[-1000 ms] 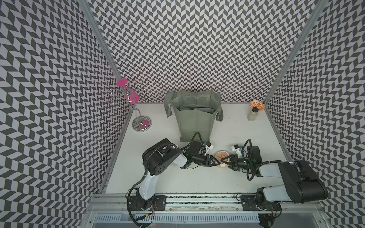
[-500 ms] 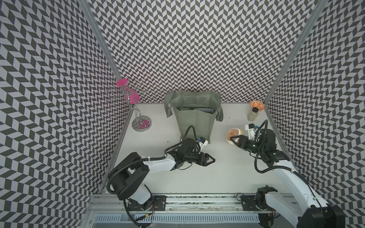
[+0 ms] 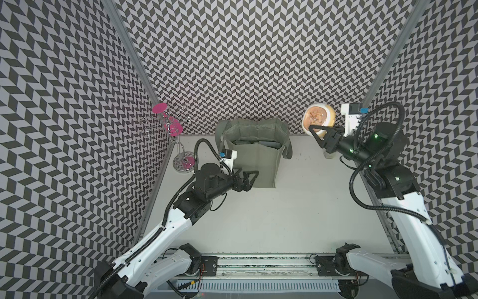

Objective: Put the alarm clock into the canvas bag
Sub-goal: Place the alarm at the canvas bag.

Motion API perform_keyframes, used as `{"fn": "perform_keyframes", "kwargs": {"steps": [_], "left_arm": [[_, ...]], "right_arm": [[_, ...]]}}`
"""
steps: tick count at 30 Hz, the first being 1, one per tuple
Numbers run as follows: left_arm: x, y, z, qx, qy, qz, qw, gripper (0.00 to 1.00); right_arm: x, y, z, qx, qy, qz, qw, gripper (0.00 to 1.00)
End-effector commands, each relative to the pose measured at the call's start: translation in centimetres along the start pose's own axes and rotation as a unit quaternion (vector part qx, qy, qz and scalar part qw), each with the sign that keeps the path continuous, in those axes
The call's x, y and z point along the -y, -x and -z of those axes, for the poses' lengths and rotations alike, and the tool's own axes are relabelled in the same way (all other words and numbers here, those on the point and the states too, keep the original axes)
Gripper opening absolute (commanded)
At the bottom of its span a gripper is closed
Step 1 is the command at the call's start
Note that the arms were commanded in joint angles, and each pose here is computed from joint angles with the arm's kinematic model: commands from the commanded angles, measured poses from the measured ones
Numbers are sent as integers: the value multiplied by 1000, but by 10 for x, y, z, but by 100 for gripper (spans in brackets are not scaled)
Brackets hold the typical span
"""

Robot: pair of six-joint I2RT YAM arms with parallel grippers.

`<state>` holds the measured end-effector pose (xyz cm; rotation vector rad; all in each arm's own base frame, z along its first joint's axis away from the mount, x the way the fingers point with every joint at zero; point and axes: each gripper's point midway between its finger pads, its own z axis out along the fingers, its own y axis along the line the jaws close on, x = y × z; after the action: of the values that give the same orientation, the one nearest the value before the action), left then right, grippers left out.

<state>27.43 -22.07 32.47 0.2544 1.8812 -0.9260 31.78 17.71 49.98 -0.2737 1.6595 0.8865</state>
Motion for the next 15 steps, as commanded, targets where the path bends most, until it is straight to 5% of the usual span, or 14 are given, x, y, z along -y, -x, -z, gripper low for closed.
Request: {"fn": "perform_keyframes", "kwargs": {"steps": [1, 15], "left_arm": [[-29, 23, 18, 13, 74, 1, 997, 99], [-91, 56, -24, -50, 119, 5, 992, 99]], "right_arm": [[-8, -2, -38, -22, 11, 56, 998, 31], [23, -86, -168, -172, 114, 241, 948, 30]]}}
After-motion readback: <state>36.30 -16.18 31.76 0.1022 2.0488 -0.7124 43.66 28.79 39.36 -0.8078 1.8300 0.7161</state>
